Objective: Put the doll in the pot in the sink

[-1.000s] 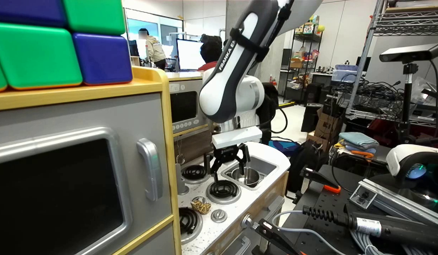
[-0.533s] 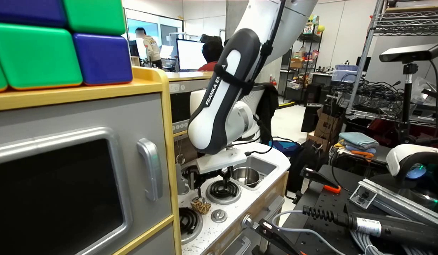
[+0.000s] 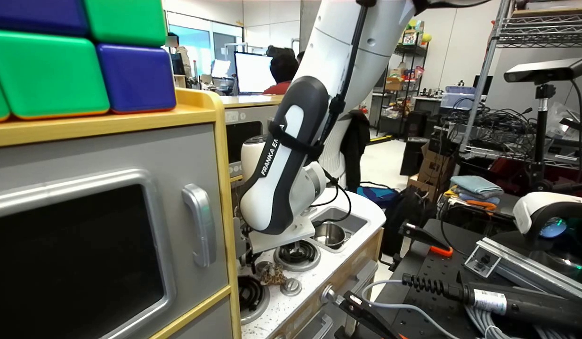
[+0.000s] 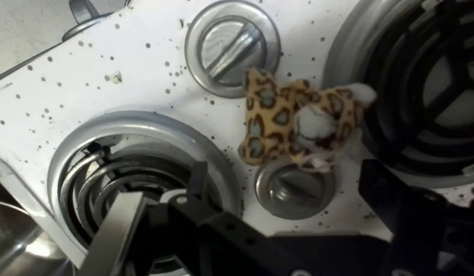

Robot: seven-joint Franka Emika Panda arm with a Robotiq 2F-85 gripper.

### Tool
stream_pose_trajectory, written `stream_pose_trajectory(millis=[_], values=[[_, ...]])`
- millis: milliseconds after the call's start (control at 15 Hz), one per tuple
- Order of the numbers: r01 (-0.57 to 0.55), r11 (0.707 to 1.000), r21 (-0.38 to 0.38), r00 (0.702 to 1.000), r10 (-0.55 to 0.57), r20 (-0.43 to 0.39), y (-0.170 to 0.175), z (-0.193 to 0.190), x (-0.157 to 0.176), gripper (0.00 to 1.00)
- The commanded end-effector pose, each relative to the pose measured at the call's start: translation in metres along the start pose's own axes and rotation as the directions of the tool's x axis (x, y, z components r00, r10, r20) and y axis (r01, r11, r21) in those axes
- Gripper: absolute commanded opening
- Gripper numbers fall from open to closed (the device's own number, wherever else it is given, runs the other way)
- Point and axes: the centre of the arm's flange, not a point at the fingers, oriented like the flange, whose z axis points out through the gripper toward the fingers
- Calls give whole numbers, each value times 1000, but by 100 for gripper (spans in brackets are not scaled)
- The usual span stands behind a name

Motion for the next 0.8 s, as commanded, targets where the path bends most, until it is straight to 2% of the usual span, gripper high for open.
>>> stream_pose_trajectory(millis=[0, 333, 600, 667, 733], values=[[-44, 999, 28, 999, 44, -14, -1, 8, 14, 74], [-143, 988, 64, 989, 140, 53, 9, 3, 29, 33], [-198, 976, 95, 973, 184, 139, 5, -1, 27, 5], [-203, 975, 93, 970, 188, 151, 6, 0, 27, 1], [-211, 973, 93, 967, 194, 163, 7, -1, 27, 2]])
